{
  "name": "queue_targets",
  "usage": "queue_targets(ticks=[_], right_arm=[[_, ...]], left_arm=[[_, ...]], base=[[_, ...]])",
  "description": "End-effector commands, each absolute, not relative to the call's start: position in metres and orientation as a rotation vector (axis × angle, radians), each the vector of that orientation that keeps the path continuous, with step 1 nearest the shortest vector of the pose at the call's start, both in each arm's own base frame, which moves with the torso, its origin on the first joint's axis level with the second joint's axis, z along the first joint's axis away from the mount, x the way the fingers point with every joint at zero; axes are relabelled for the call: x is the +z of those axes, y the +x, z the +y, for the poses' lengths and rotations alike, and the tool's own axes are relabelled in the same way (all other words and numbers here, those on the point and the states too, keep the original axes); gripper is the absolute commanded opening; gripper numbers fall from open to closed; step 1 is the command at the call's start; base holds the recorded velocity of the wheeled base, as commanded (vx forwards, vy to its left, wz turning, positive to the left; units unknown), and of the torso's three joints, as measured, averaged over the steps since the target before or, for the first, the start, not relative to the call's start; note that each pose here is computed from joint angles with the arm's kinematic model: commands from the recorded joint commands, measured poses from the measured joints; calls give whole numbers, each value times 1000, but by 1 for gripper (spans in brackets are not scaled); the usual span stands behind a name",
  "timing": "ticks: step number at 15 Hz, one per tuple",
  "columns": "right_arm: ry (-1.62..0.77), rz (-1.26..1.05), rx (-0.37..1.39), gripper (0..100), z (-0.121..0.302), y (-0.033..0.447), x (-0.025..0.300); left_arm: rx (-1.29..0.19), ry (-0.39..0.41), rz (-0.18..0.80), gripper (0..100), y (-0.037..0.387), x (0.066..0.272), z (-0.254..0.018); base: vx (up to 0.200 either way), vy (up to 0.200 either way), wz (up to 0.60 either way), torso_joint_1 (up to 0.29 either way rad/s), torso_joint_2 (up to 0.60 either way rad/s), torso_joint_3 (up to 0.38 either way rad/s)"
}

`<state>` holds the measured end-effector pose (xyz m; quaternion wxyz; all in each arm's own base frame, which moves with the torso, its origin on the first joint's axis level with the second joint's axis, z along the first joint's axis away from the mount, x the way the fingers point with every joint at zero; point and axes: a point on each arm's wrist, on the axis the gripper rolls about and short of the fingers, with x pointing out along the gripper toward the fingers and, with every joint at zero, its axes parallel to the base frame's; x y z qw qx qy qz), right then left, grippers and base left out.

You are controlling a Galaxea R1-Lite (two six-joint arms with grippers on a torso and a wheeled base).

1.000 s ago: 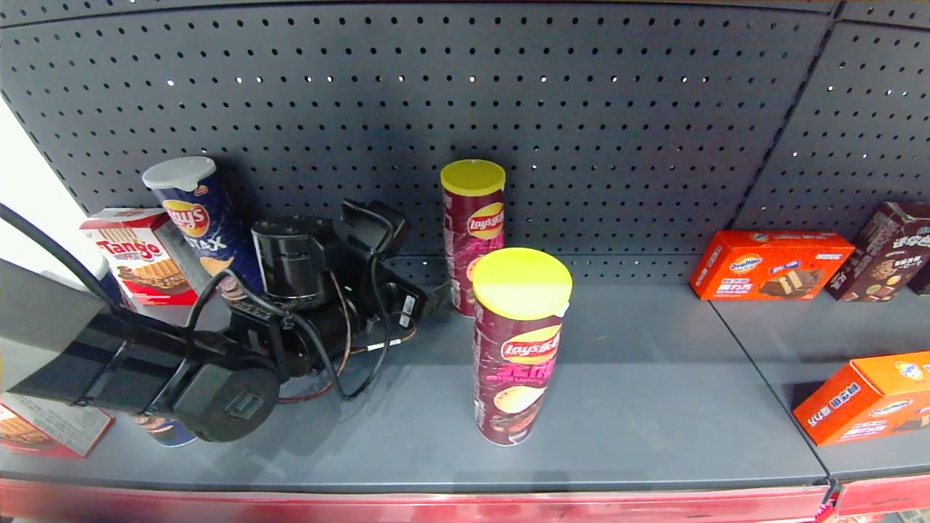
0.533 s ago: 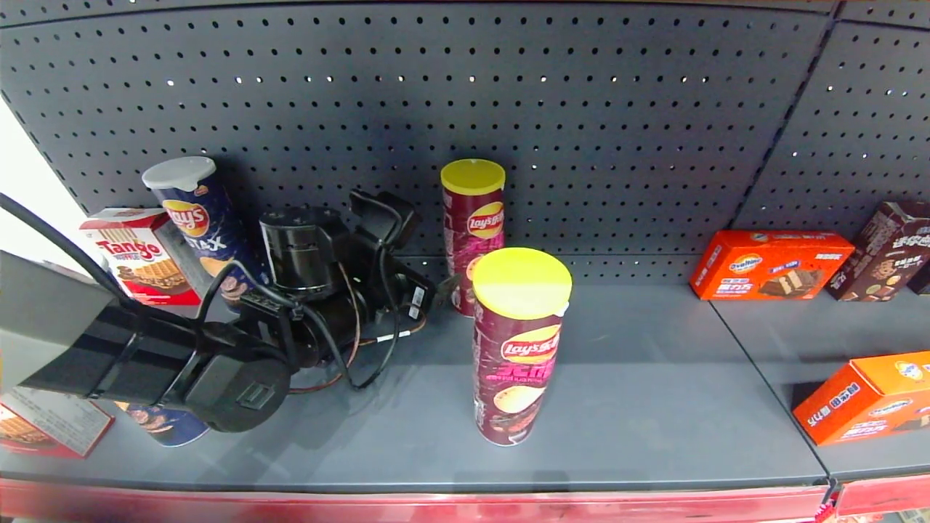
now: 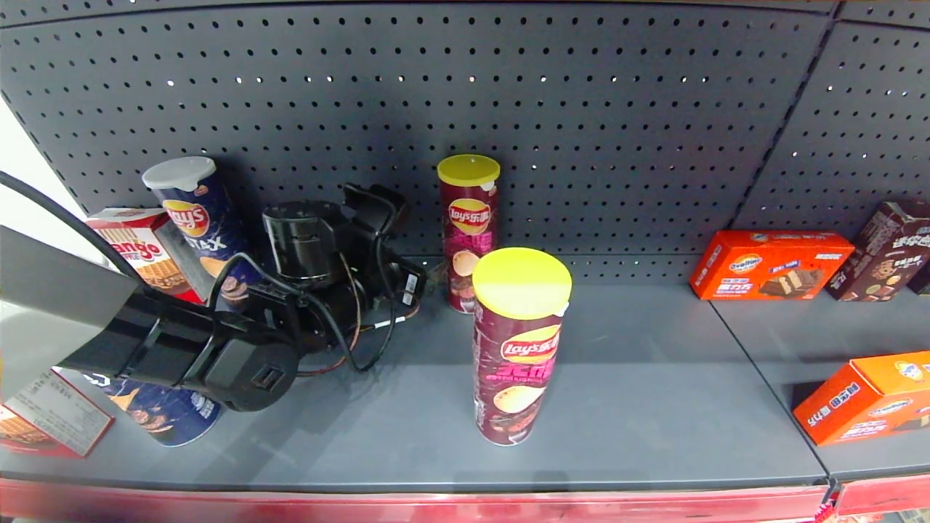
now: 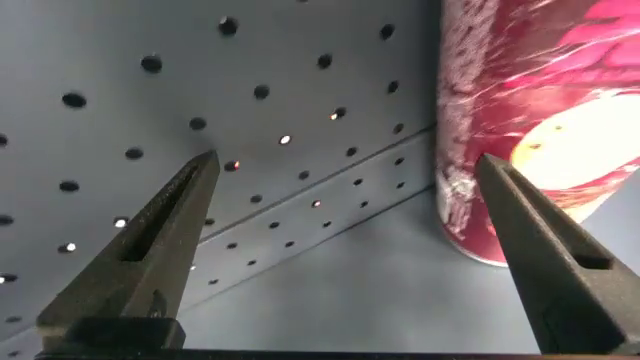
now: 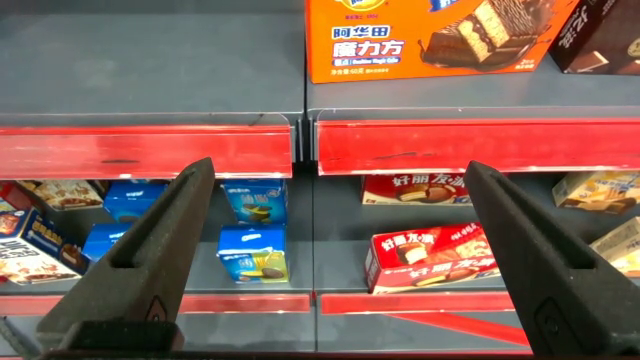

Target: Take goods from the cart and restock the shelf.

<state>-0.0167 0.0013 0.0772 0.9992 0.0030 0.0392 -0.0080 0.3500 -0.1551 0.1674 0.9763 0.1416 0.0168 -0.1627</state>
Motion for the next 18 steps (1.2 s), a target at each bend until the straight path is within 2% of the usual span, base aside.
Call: queue_targets(ticks=[1,7,18], right_arm=[[6,80,-15,100,1,-17,77],[6,80,-15,100,1,-17,77],[6,80,-15,100,1,-17,77]], left_arm=[[-321,288,44,100,350,164,-153],[-316,289,50,100,354,162,-153],[-362,292,60,100,350,156,-171]], base=[[0,0,0,0,0,0],[0,0,0,0,0,0],[0,0,0,0,0,0]])
